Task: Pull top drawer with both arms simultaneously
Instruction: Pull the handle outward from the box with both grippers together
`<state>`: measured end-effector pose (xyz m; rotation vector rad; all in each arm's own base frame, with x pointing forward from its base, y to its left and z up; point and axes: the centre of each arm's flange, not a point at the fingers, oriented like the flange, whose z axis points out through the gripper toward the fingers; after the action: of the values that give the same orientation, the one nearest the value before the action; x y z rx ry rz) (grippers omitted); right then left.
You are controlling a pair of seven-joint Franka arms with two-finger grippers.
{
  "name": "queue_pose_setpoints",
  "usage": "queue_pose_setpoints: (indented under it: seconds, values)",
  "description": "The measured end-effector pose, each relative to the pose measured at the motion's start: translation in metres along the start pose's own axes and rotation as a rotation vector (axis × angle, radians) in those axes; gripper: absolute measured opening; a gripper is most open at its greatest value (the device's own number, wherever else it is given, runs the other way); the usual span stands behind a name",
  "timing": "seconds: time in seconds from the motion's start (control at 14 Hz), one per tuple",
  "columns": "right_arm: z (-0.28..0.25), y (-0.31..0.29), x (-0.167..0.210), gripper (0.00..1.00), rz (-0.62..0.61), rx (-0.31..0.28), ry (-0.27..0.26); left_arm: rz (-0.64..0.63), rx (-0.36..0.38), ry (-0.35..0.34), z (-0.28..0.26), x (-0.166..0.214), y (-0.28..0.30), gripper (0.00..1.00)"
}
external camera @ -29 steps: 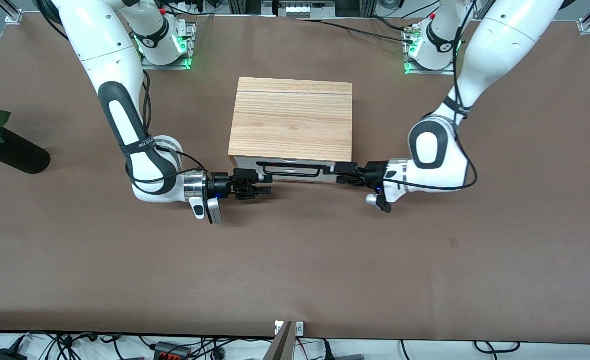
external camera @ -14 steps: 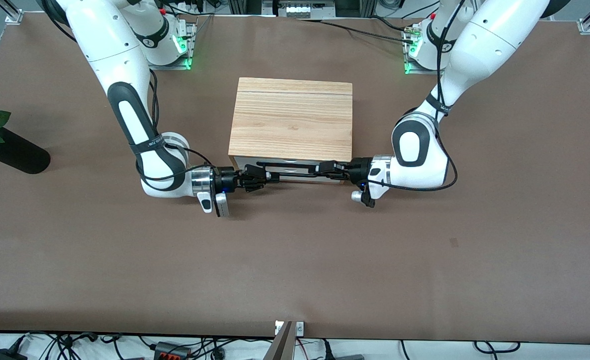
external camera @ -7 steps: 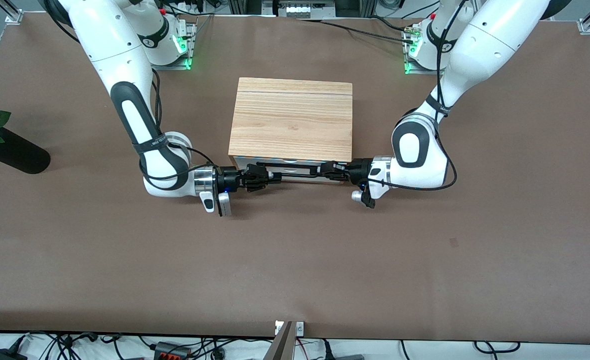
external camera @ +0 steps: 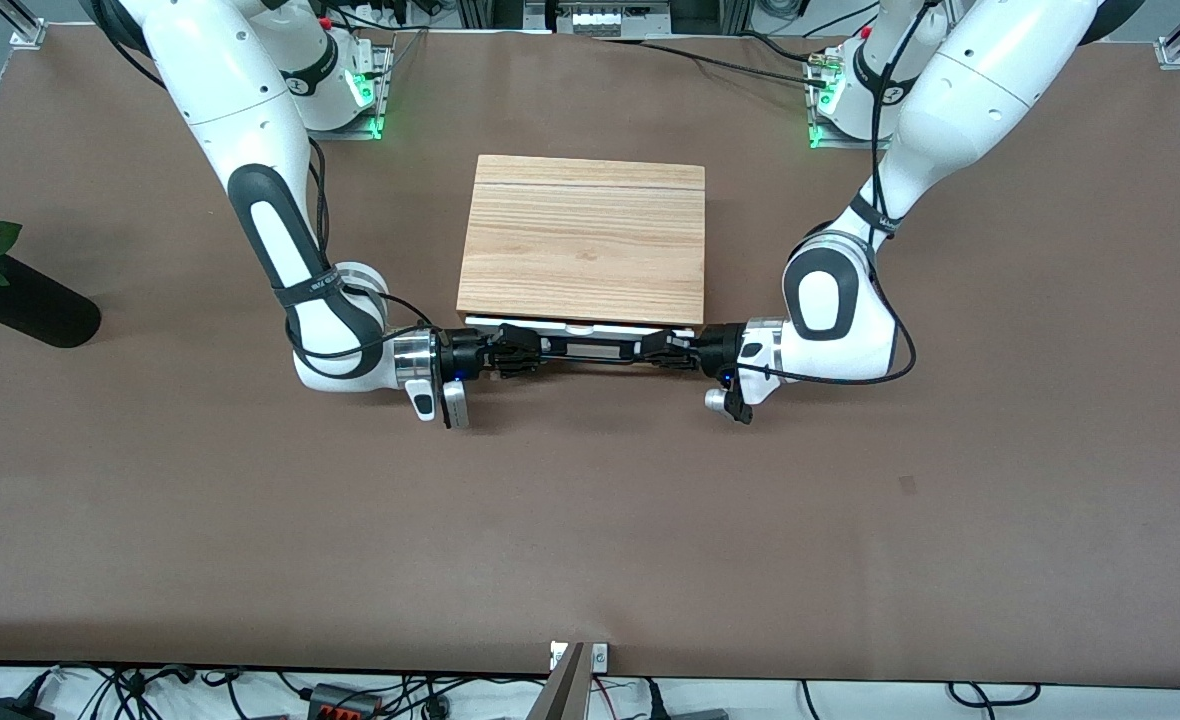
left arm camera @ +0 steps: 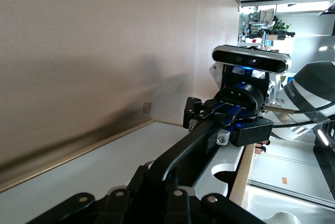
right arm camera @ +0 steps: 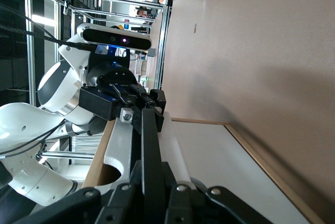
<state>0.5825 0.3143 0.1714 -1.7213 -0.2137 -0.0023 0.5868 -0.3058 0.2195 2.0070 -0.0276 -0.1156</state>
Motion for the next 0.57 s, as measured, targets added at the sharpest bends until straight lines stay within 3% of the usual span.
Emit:
queue_pose_setpoints:
  seconds: [0.57]
  values:
    - [-0.0034, -0.0038, 0.01, 0.15, -0.019, -0.015, 0.009, 0.017, -0.008, 0.014, -0.0011, 0.0093, 0.0018, 0.19]
